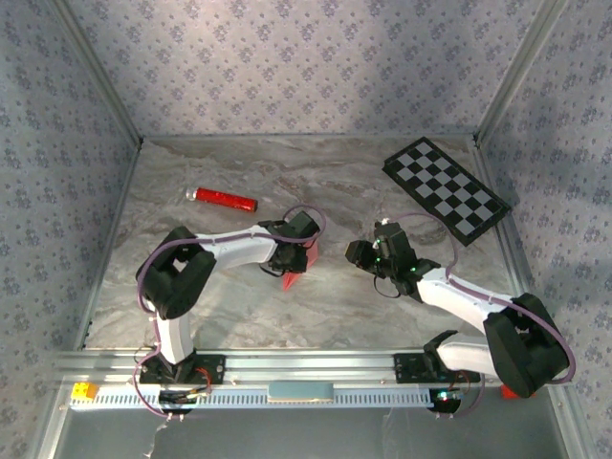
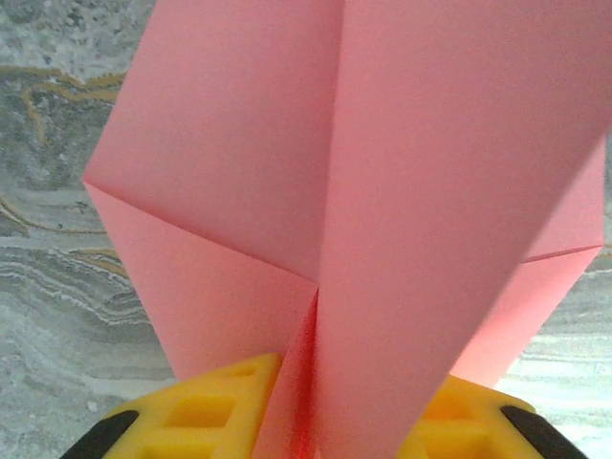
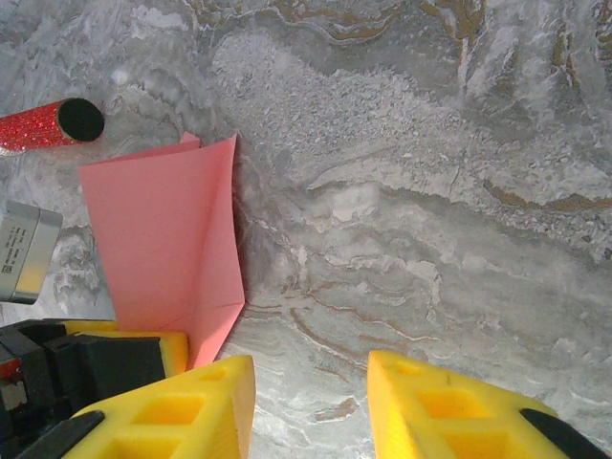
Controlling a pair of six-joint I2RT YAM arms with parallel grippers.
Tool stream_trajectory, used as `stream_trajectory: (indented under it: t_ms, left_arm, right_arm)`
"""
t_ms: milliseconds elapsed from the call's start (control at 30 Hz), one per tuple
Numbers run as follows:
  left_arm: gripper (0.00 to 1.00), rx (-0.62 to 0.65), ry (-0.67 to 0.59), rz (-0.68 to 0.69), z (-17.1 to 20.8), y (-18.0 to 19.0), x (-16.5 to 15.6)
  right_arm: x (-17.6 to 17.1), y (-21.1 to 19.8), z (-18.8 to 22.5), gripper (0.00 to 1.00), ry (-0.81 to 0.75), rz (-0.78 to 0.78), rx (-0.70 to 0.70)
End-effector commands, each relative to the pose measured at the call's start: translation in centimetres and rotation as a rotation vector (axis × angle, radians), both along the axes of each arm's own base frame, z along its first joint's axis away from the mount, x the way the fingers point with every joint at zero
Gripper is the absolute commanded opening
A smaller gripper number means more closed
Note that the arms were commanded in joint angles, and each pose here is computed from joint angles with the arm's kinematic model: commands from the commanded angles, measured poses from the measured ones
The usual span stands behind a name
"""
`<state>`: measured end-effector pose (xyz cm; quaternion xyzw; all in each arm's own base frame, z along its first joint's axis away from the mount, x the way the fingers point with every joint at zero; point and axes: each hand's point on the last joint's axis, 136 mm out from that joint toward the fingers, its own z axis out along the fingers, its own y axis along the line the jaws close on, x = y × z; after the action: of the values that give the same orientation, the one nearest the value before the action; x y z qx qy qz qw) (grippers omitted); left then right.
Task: Fold a paper plane with a square sheet of paper (pick it up from the middle)
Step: Move a paper plane to the center of the table.
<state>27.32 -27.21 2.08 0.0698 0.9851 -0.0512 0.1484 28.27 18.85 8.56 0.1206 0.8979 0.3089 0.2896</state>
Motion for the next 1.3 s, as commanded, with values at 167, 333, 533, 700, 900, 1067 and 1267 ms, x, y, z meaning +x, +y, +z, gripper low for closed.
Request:
stream_trajectory:
  t_ms: [167,333,533,700,900,1067,1267]
  left_arm:
    - [0.33,0.089,-0.002,0.118,-2.7,2.0,-0.4]
    - [0.4,0.099,0.002,0.183,-3.1,2.1,-0.1]
    - [0.43,0.141,-0.011,0.233,-3.1,2.1,0.9]
    - [0.44,0.163,-0.013,0.253,-2.7,1.8,1.5]
    - [0.45,0.11,-0.023,0.259,-0.8,0.8,1.8]
    - [0.48,0.057,-0.058,0.275,2.0,0.5,2.1]
    - [0.52,0.024,-0.109,0.284,3.6,0.7,2.5]
  right_arm:
    - [0.1,-0.6,0.0,0.37,0.007,-0.014,0.014]
    - [0.1,-1.1,0.1,0.37,0.005,-0.019,0.024]
    - [0.3,-1.9,0.4,0.37,-0.006,-0.027,0.039]
    - [0.3,-2.5,0.7,0.37,-0.019,-0.033,0.044]
    - [0.1,-2.9,1.2,0.37,-0.032,-0.035,0.037]
    - [0.1,-3.3,1.9,0.37,-0.058,-0.041,0.019]
    - [0.0,-3.6,2.0,0.37,-0.086,-0.044,0.02]
